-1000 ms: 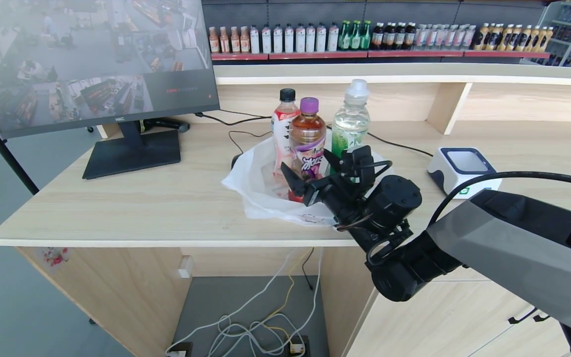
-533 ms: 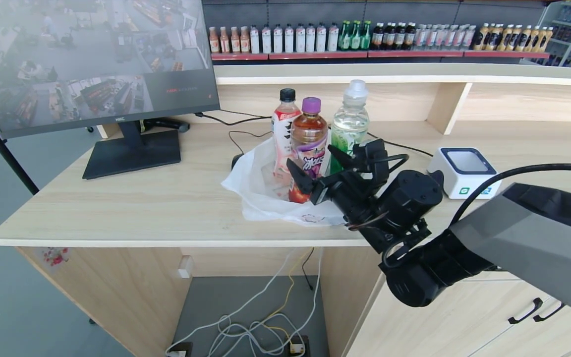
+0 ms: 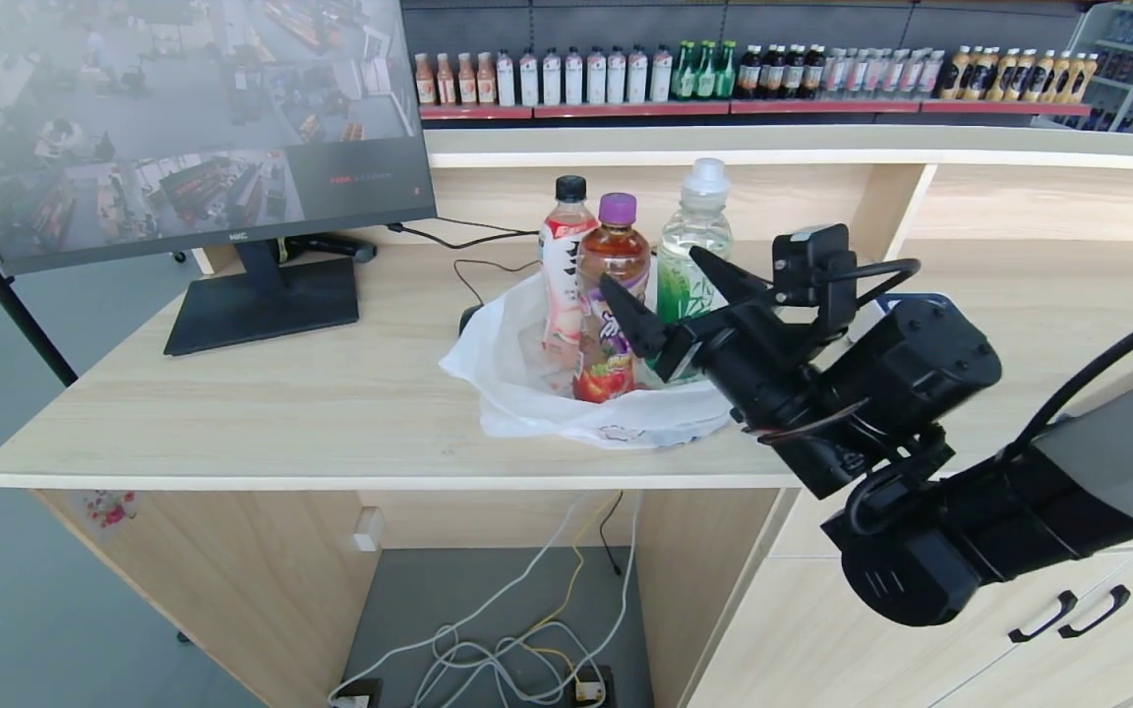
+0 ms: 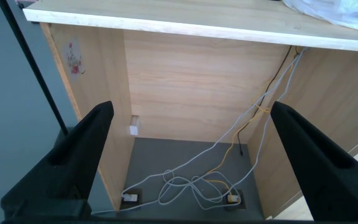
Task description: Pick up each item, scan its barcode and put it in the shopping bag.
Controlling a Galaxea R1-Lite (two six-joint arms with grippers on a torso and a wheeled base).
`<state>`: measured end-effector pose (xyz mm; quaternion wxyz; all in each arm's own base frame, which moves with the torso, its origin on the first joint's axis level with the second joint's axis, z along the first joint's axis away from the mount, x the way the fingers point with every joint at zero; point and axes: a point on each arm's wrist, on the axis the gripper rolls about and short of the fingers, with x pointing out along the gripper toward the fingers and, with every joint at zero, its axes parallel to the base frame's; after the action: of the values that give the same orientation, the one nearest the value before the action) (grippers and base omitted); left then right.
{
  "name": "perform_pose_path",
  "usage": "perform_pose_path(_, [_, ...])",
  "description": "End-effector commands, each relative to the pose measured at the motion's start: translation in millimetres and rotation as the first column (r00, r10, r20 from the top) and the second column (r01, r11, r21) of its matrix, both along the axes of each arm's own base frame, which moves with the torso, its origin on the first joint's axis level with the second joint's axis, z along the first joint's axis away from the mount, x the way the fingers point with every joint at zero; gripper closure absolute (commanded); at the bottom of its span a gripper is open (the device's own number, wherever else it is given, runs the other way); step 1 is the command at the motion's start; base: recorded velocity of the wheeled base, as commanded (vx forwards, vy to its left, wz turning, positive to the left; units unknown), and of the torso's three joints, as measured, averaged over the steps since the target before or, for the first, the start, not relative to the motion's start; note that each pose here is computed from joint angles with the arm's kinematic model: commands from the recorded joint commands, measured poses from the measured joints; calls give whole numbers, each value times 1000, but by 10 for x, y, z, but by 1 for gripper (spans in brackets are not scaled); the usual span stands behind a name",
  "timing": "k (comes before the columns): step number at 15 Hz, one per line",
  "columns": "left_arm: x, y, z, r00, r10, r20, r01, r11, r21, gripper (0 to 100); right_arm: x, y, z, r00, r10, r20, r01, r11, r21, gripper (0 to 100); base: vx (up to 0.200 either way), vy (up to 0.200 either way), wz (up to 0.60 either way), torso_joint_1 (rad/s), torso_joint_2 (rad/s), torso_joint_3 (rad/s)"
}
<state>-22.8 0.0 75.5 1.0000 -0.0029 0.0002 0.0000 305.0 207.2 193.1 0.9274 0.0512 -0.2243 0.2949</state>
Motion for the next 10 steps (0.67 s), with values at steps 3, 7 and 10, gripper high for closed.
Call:
perform_pose_path(3, [0,0,0,1000,0,0,0,1000,0,0,-464,-342,438,997,-9,74,5,999,50,0,0,0,0,0,0,0])
perform_pose_path(7, [0,0,0,1000,0,0,0,1000,0,0,-1178,-863,638,991,-38,128,30,997,67,0,0,0,0,0,0,0])
perform_pose_path(10, [0,0,0,1000,0,0,0,1000,0,0,-1707,-1194,544,990,-37,138,28,997,68,0,0,0,0,0,0,0])
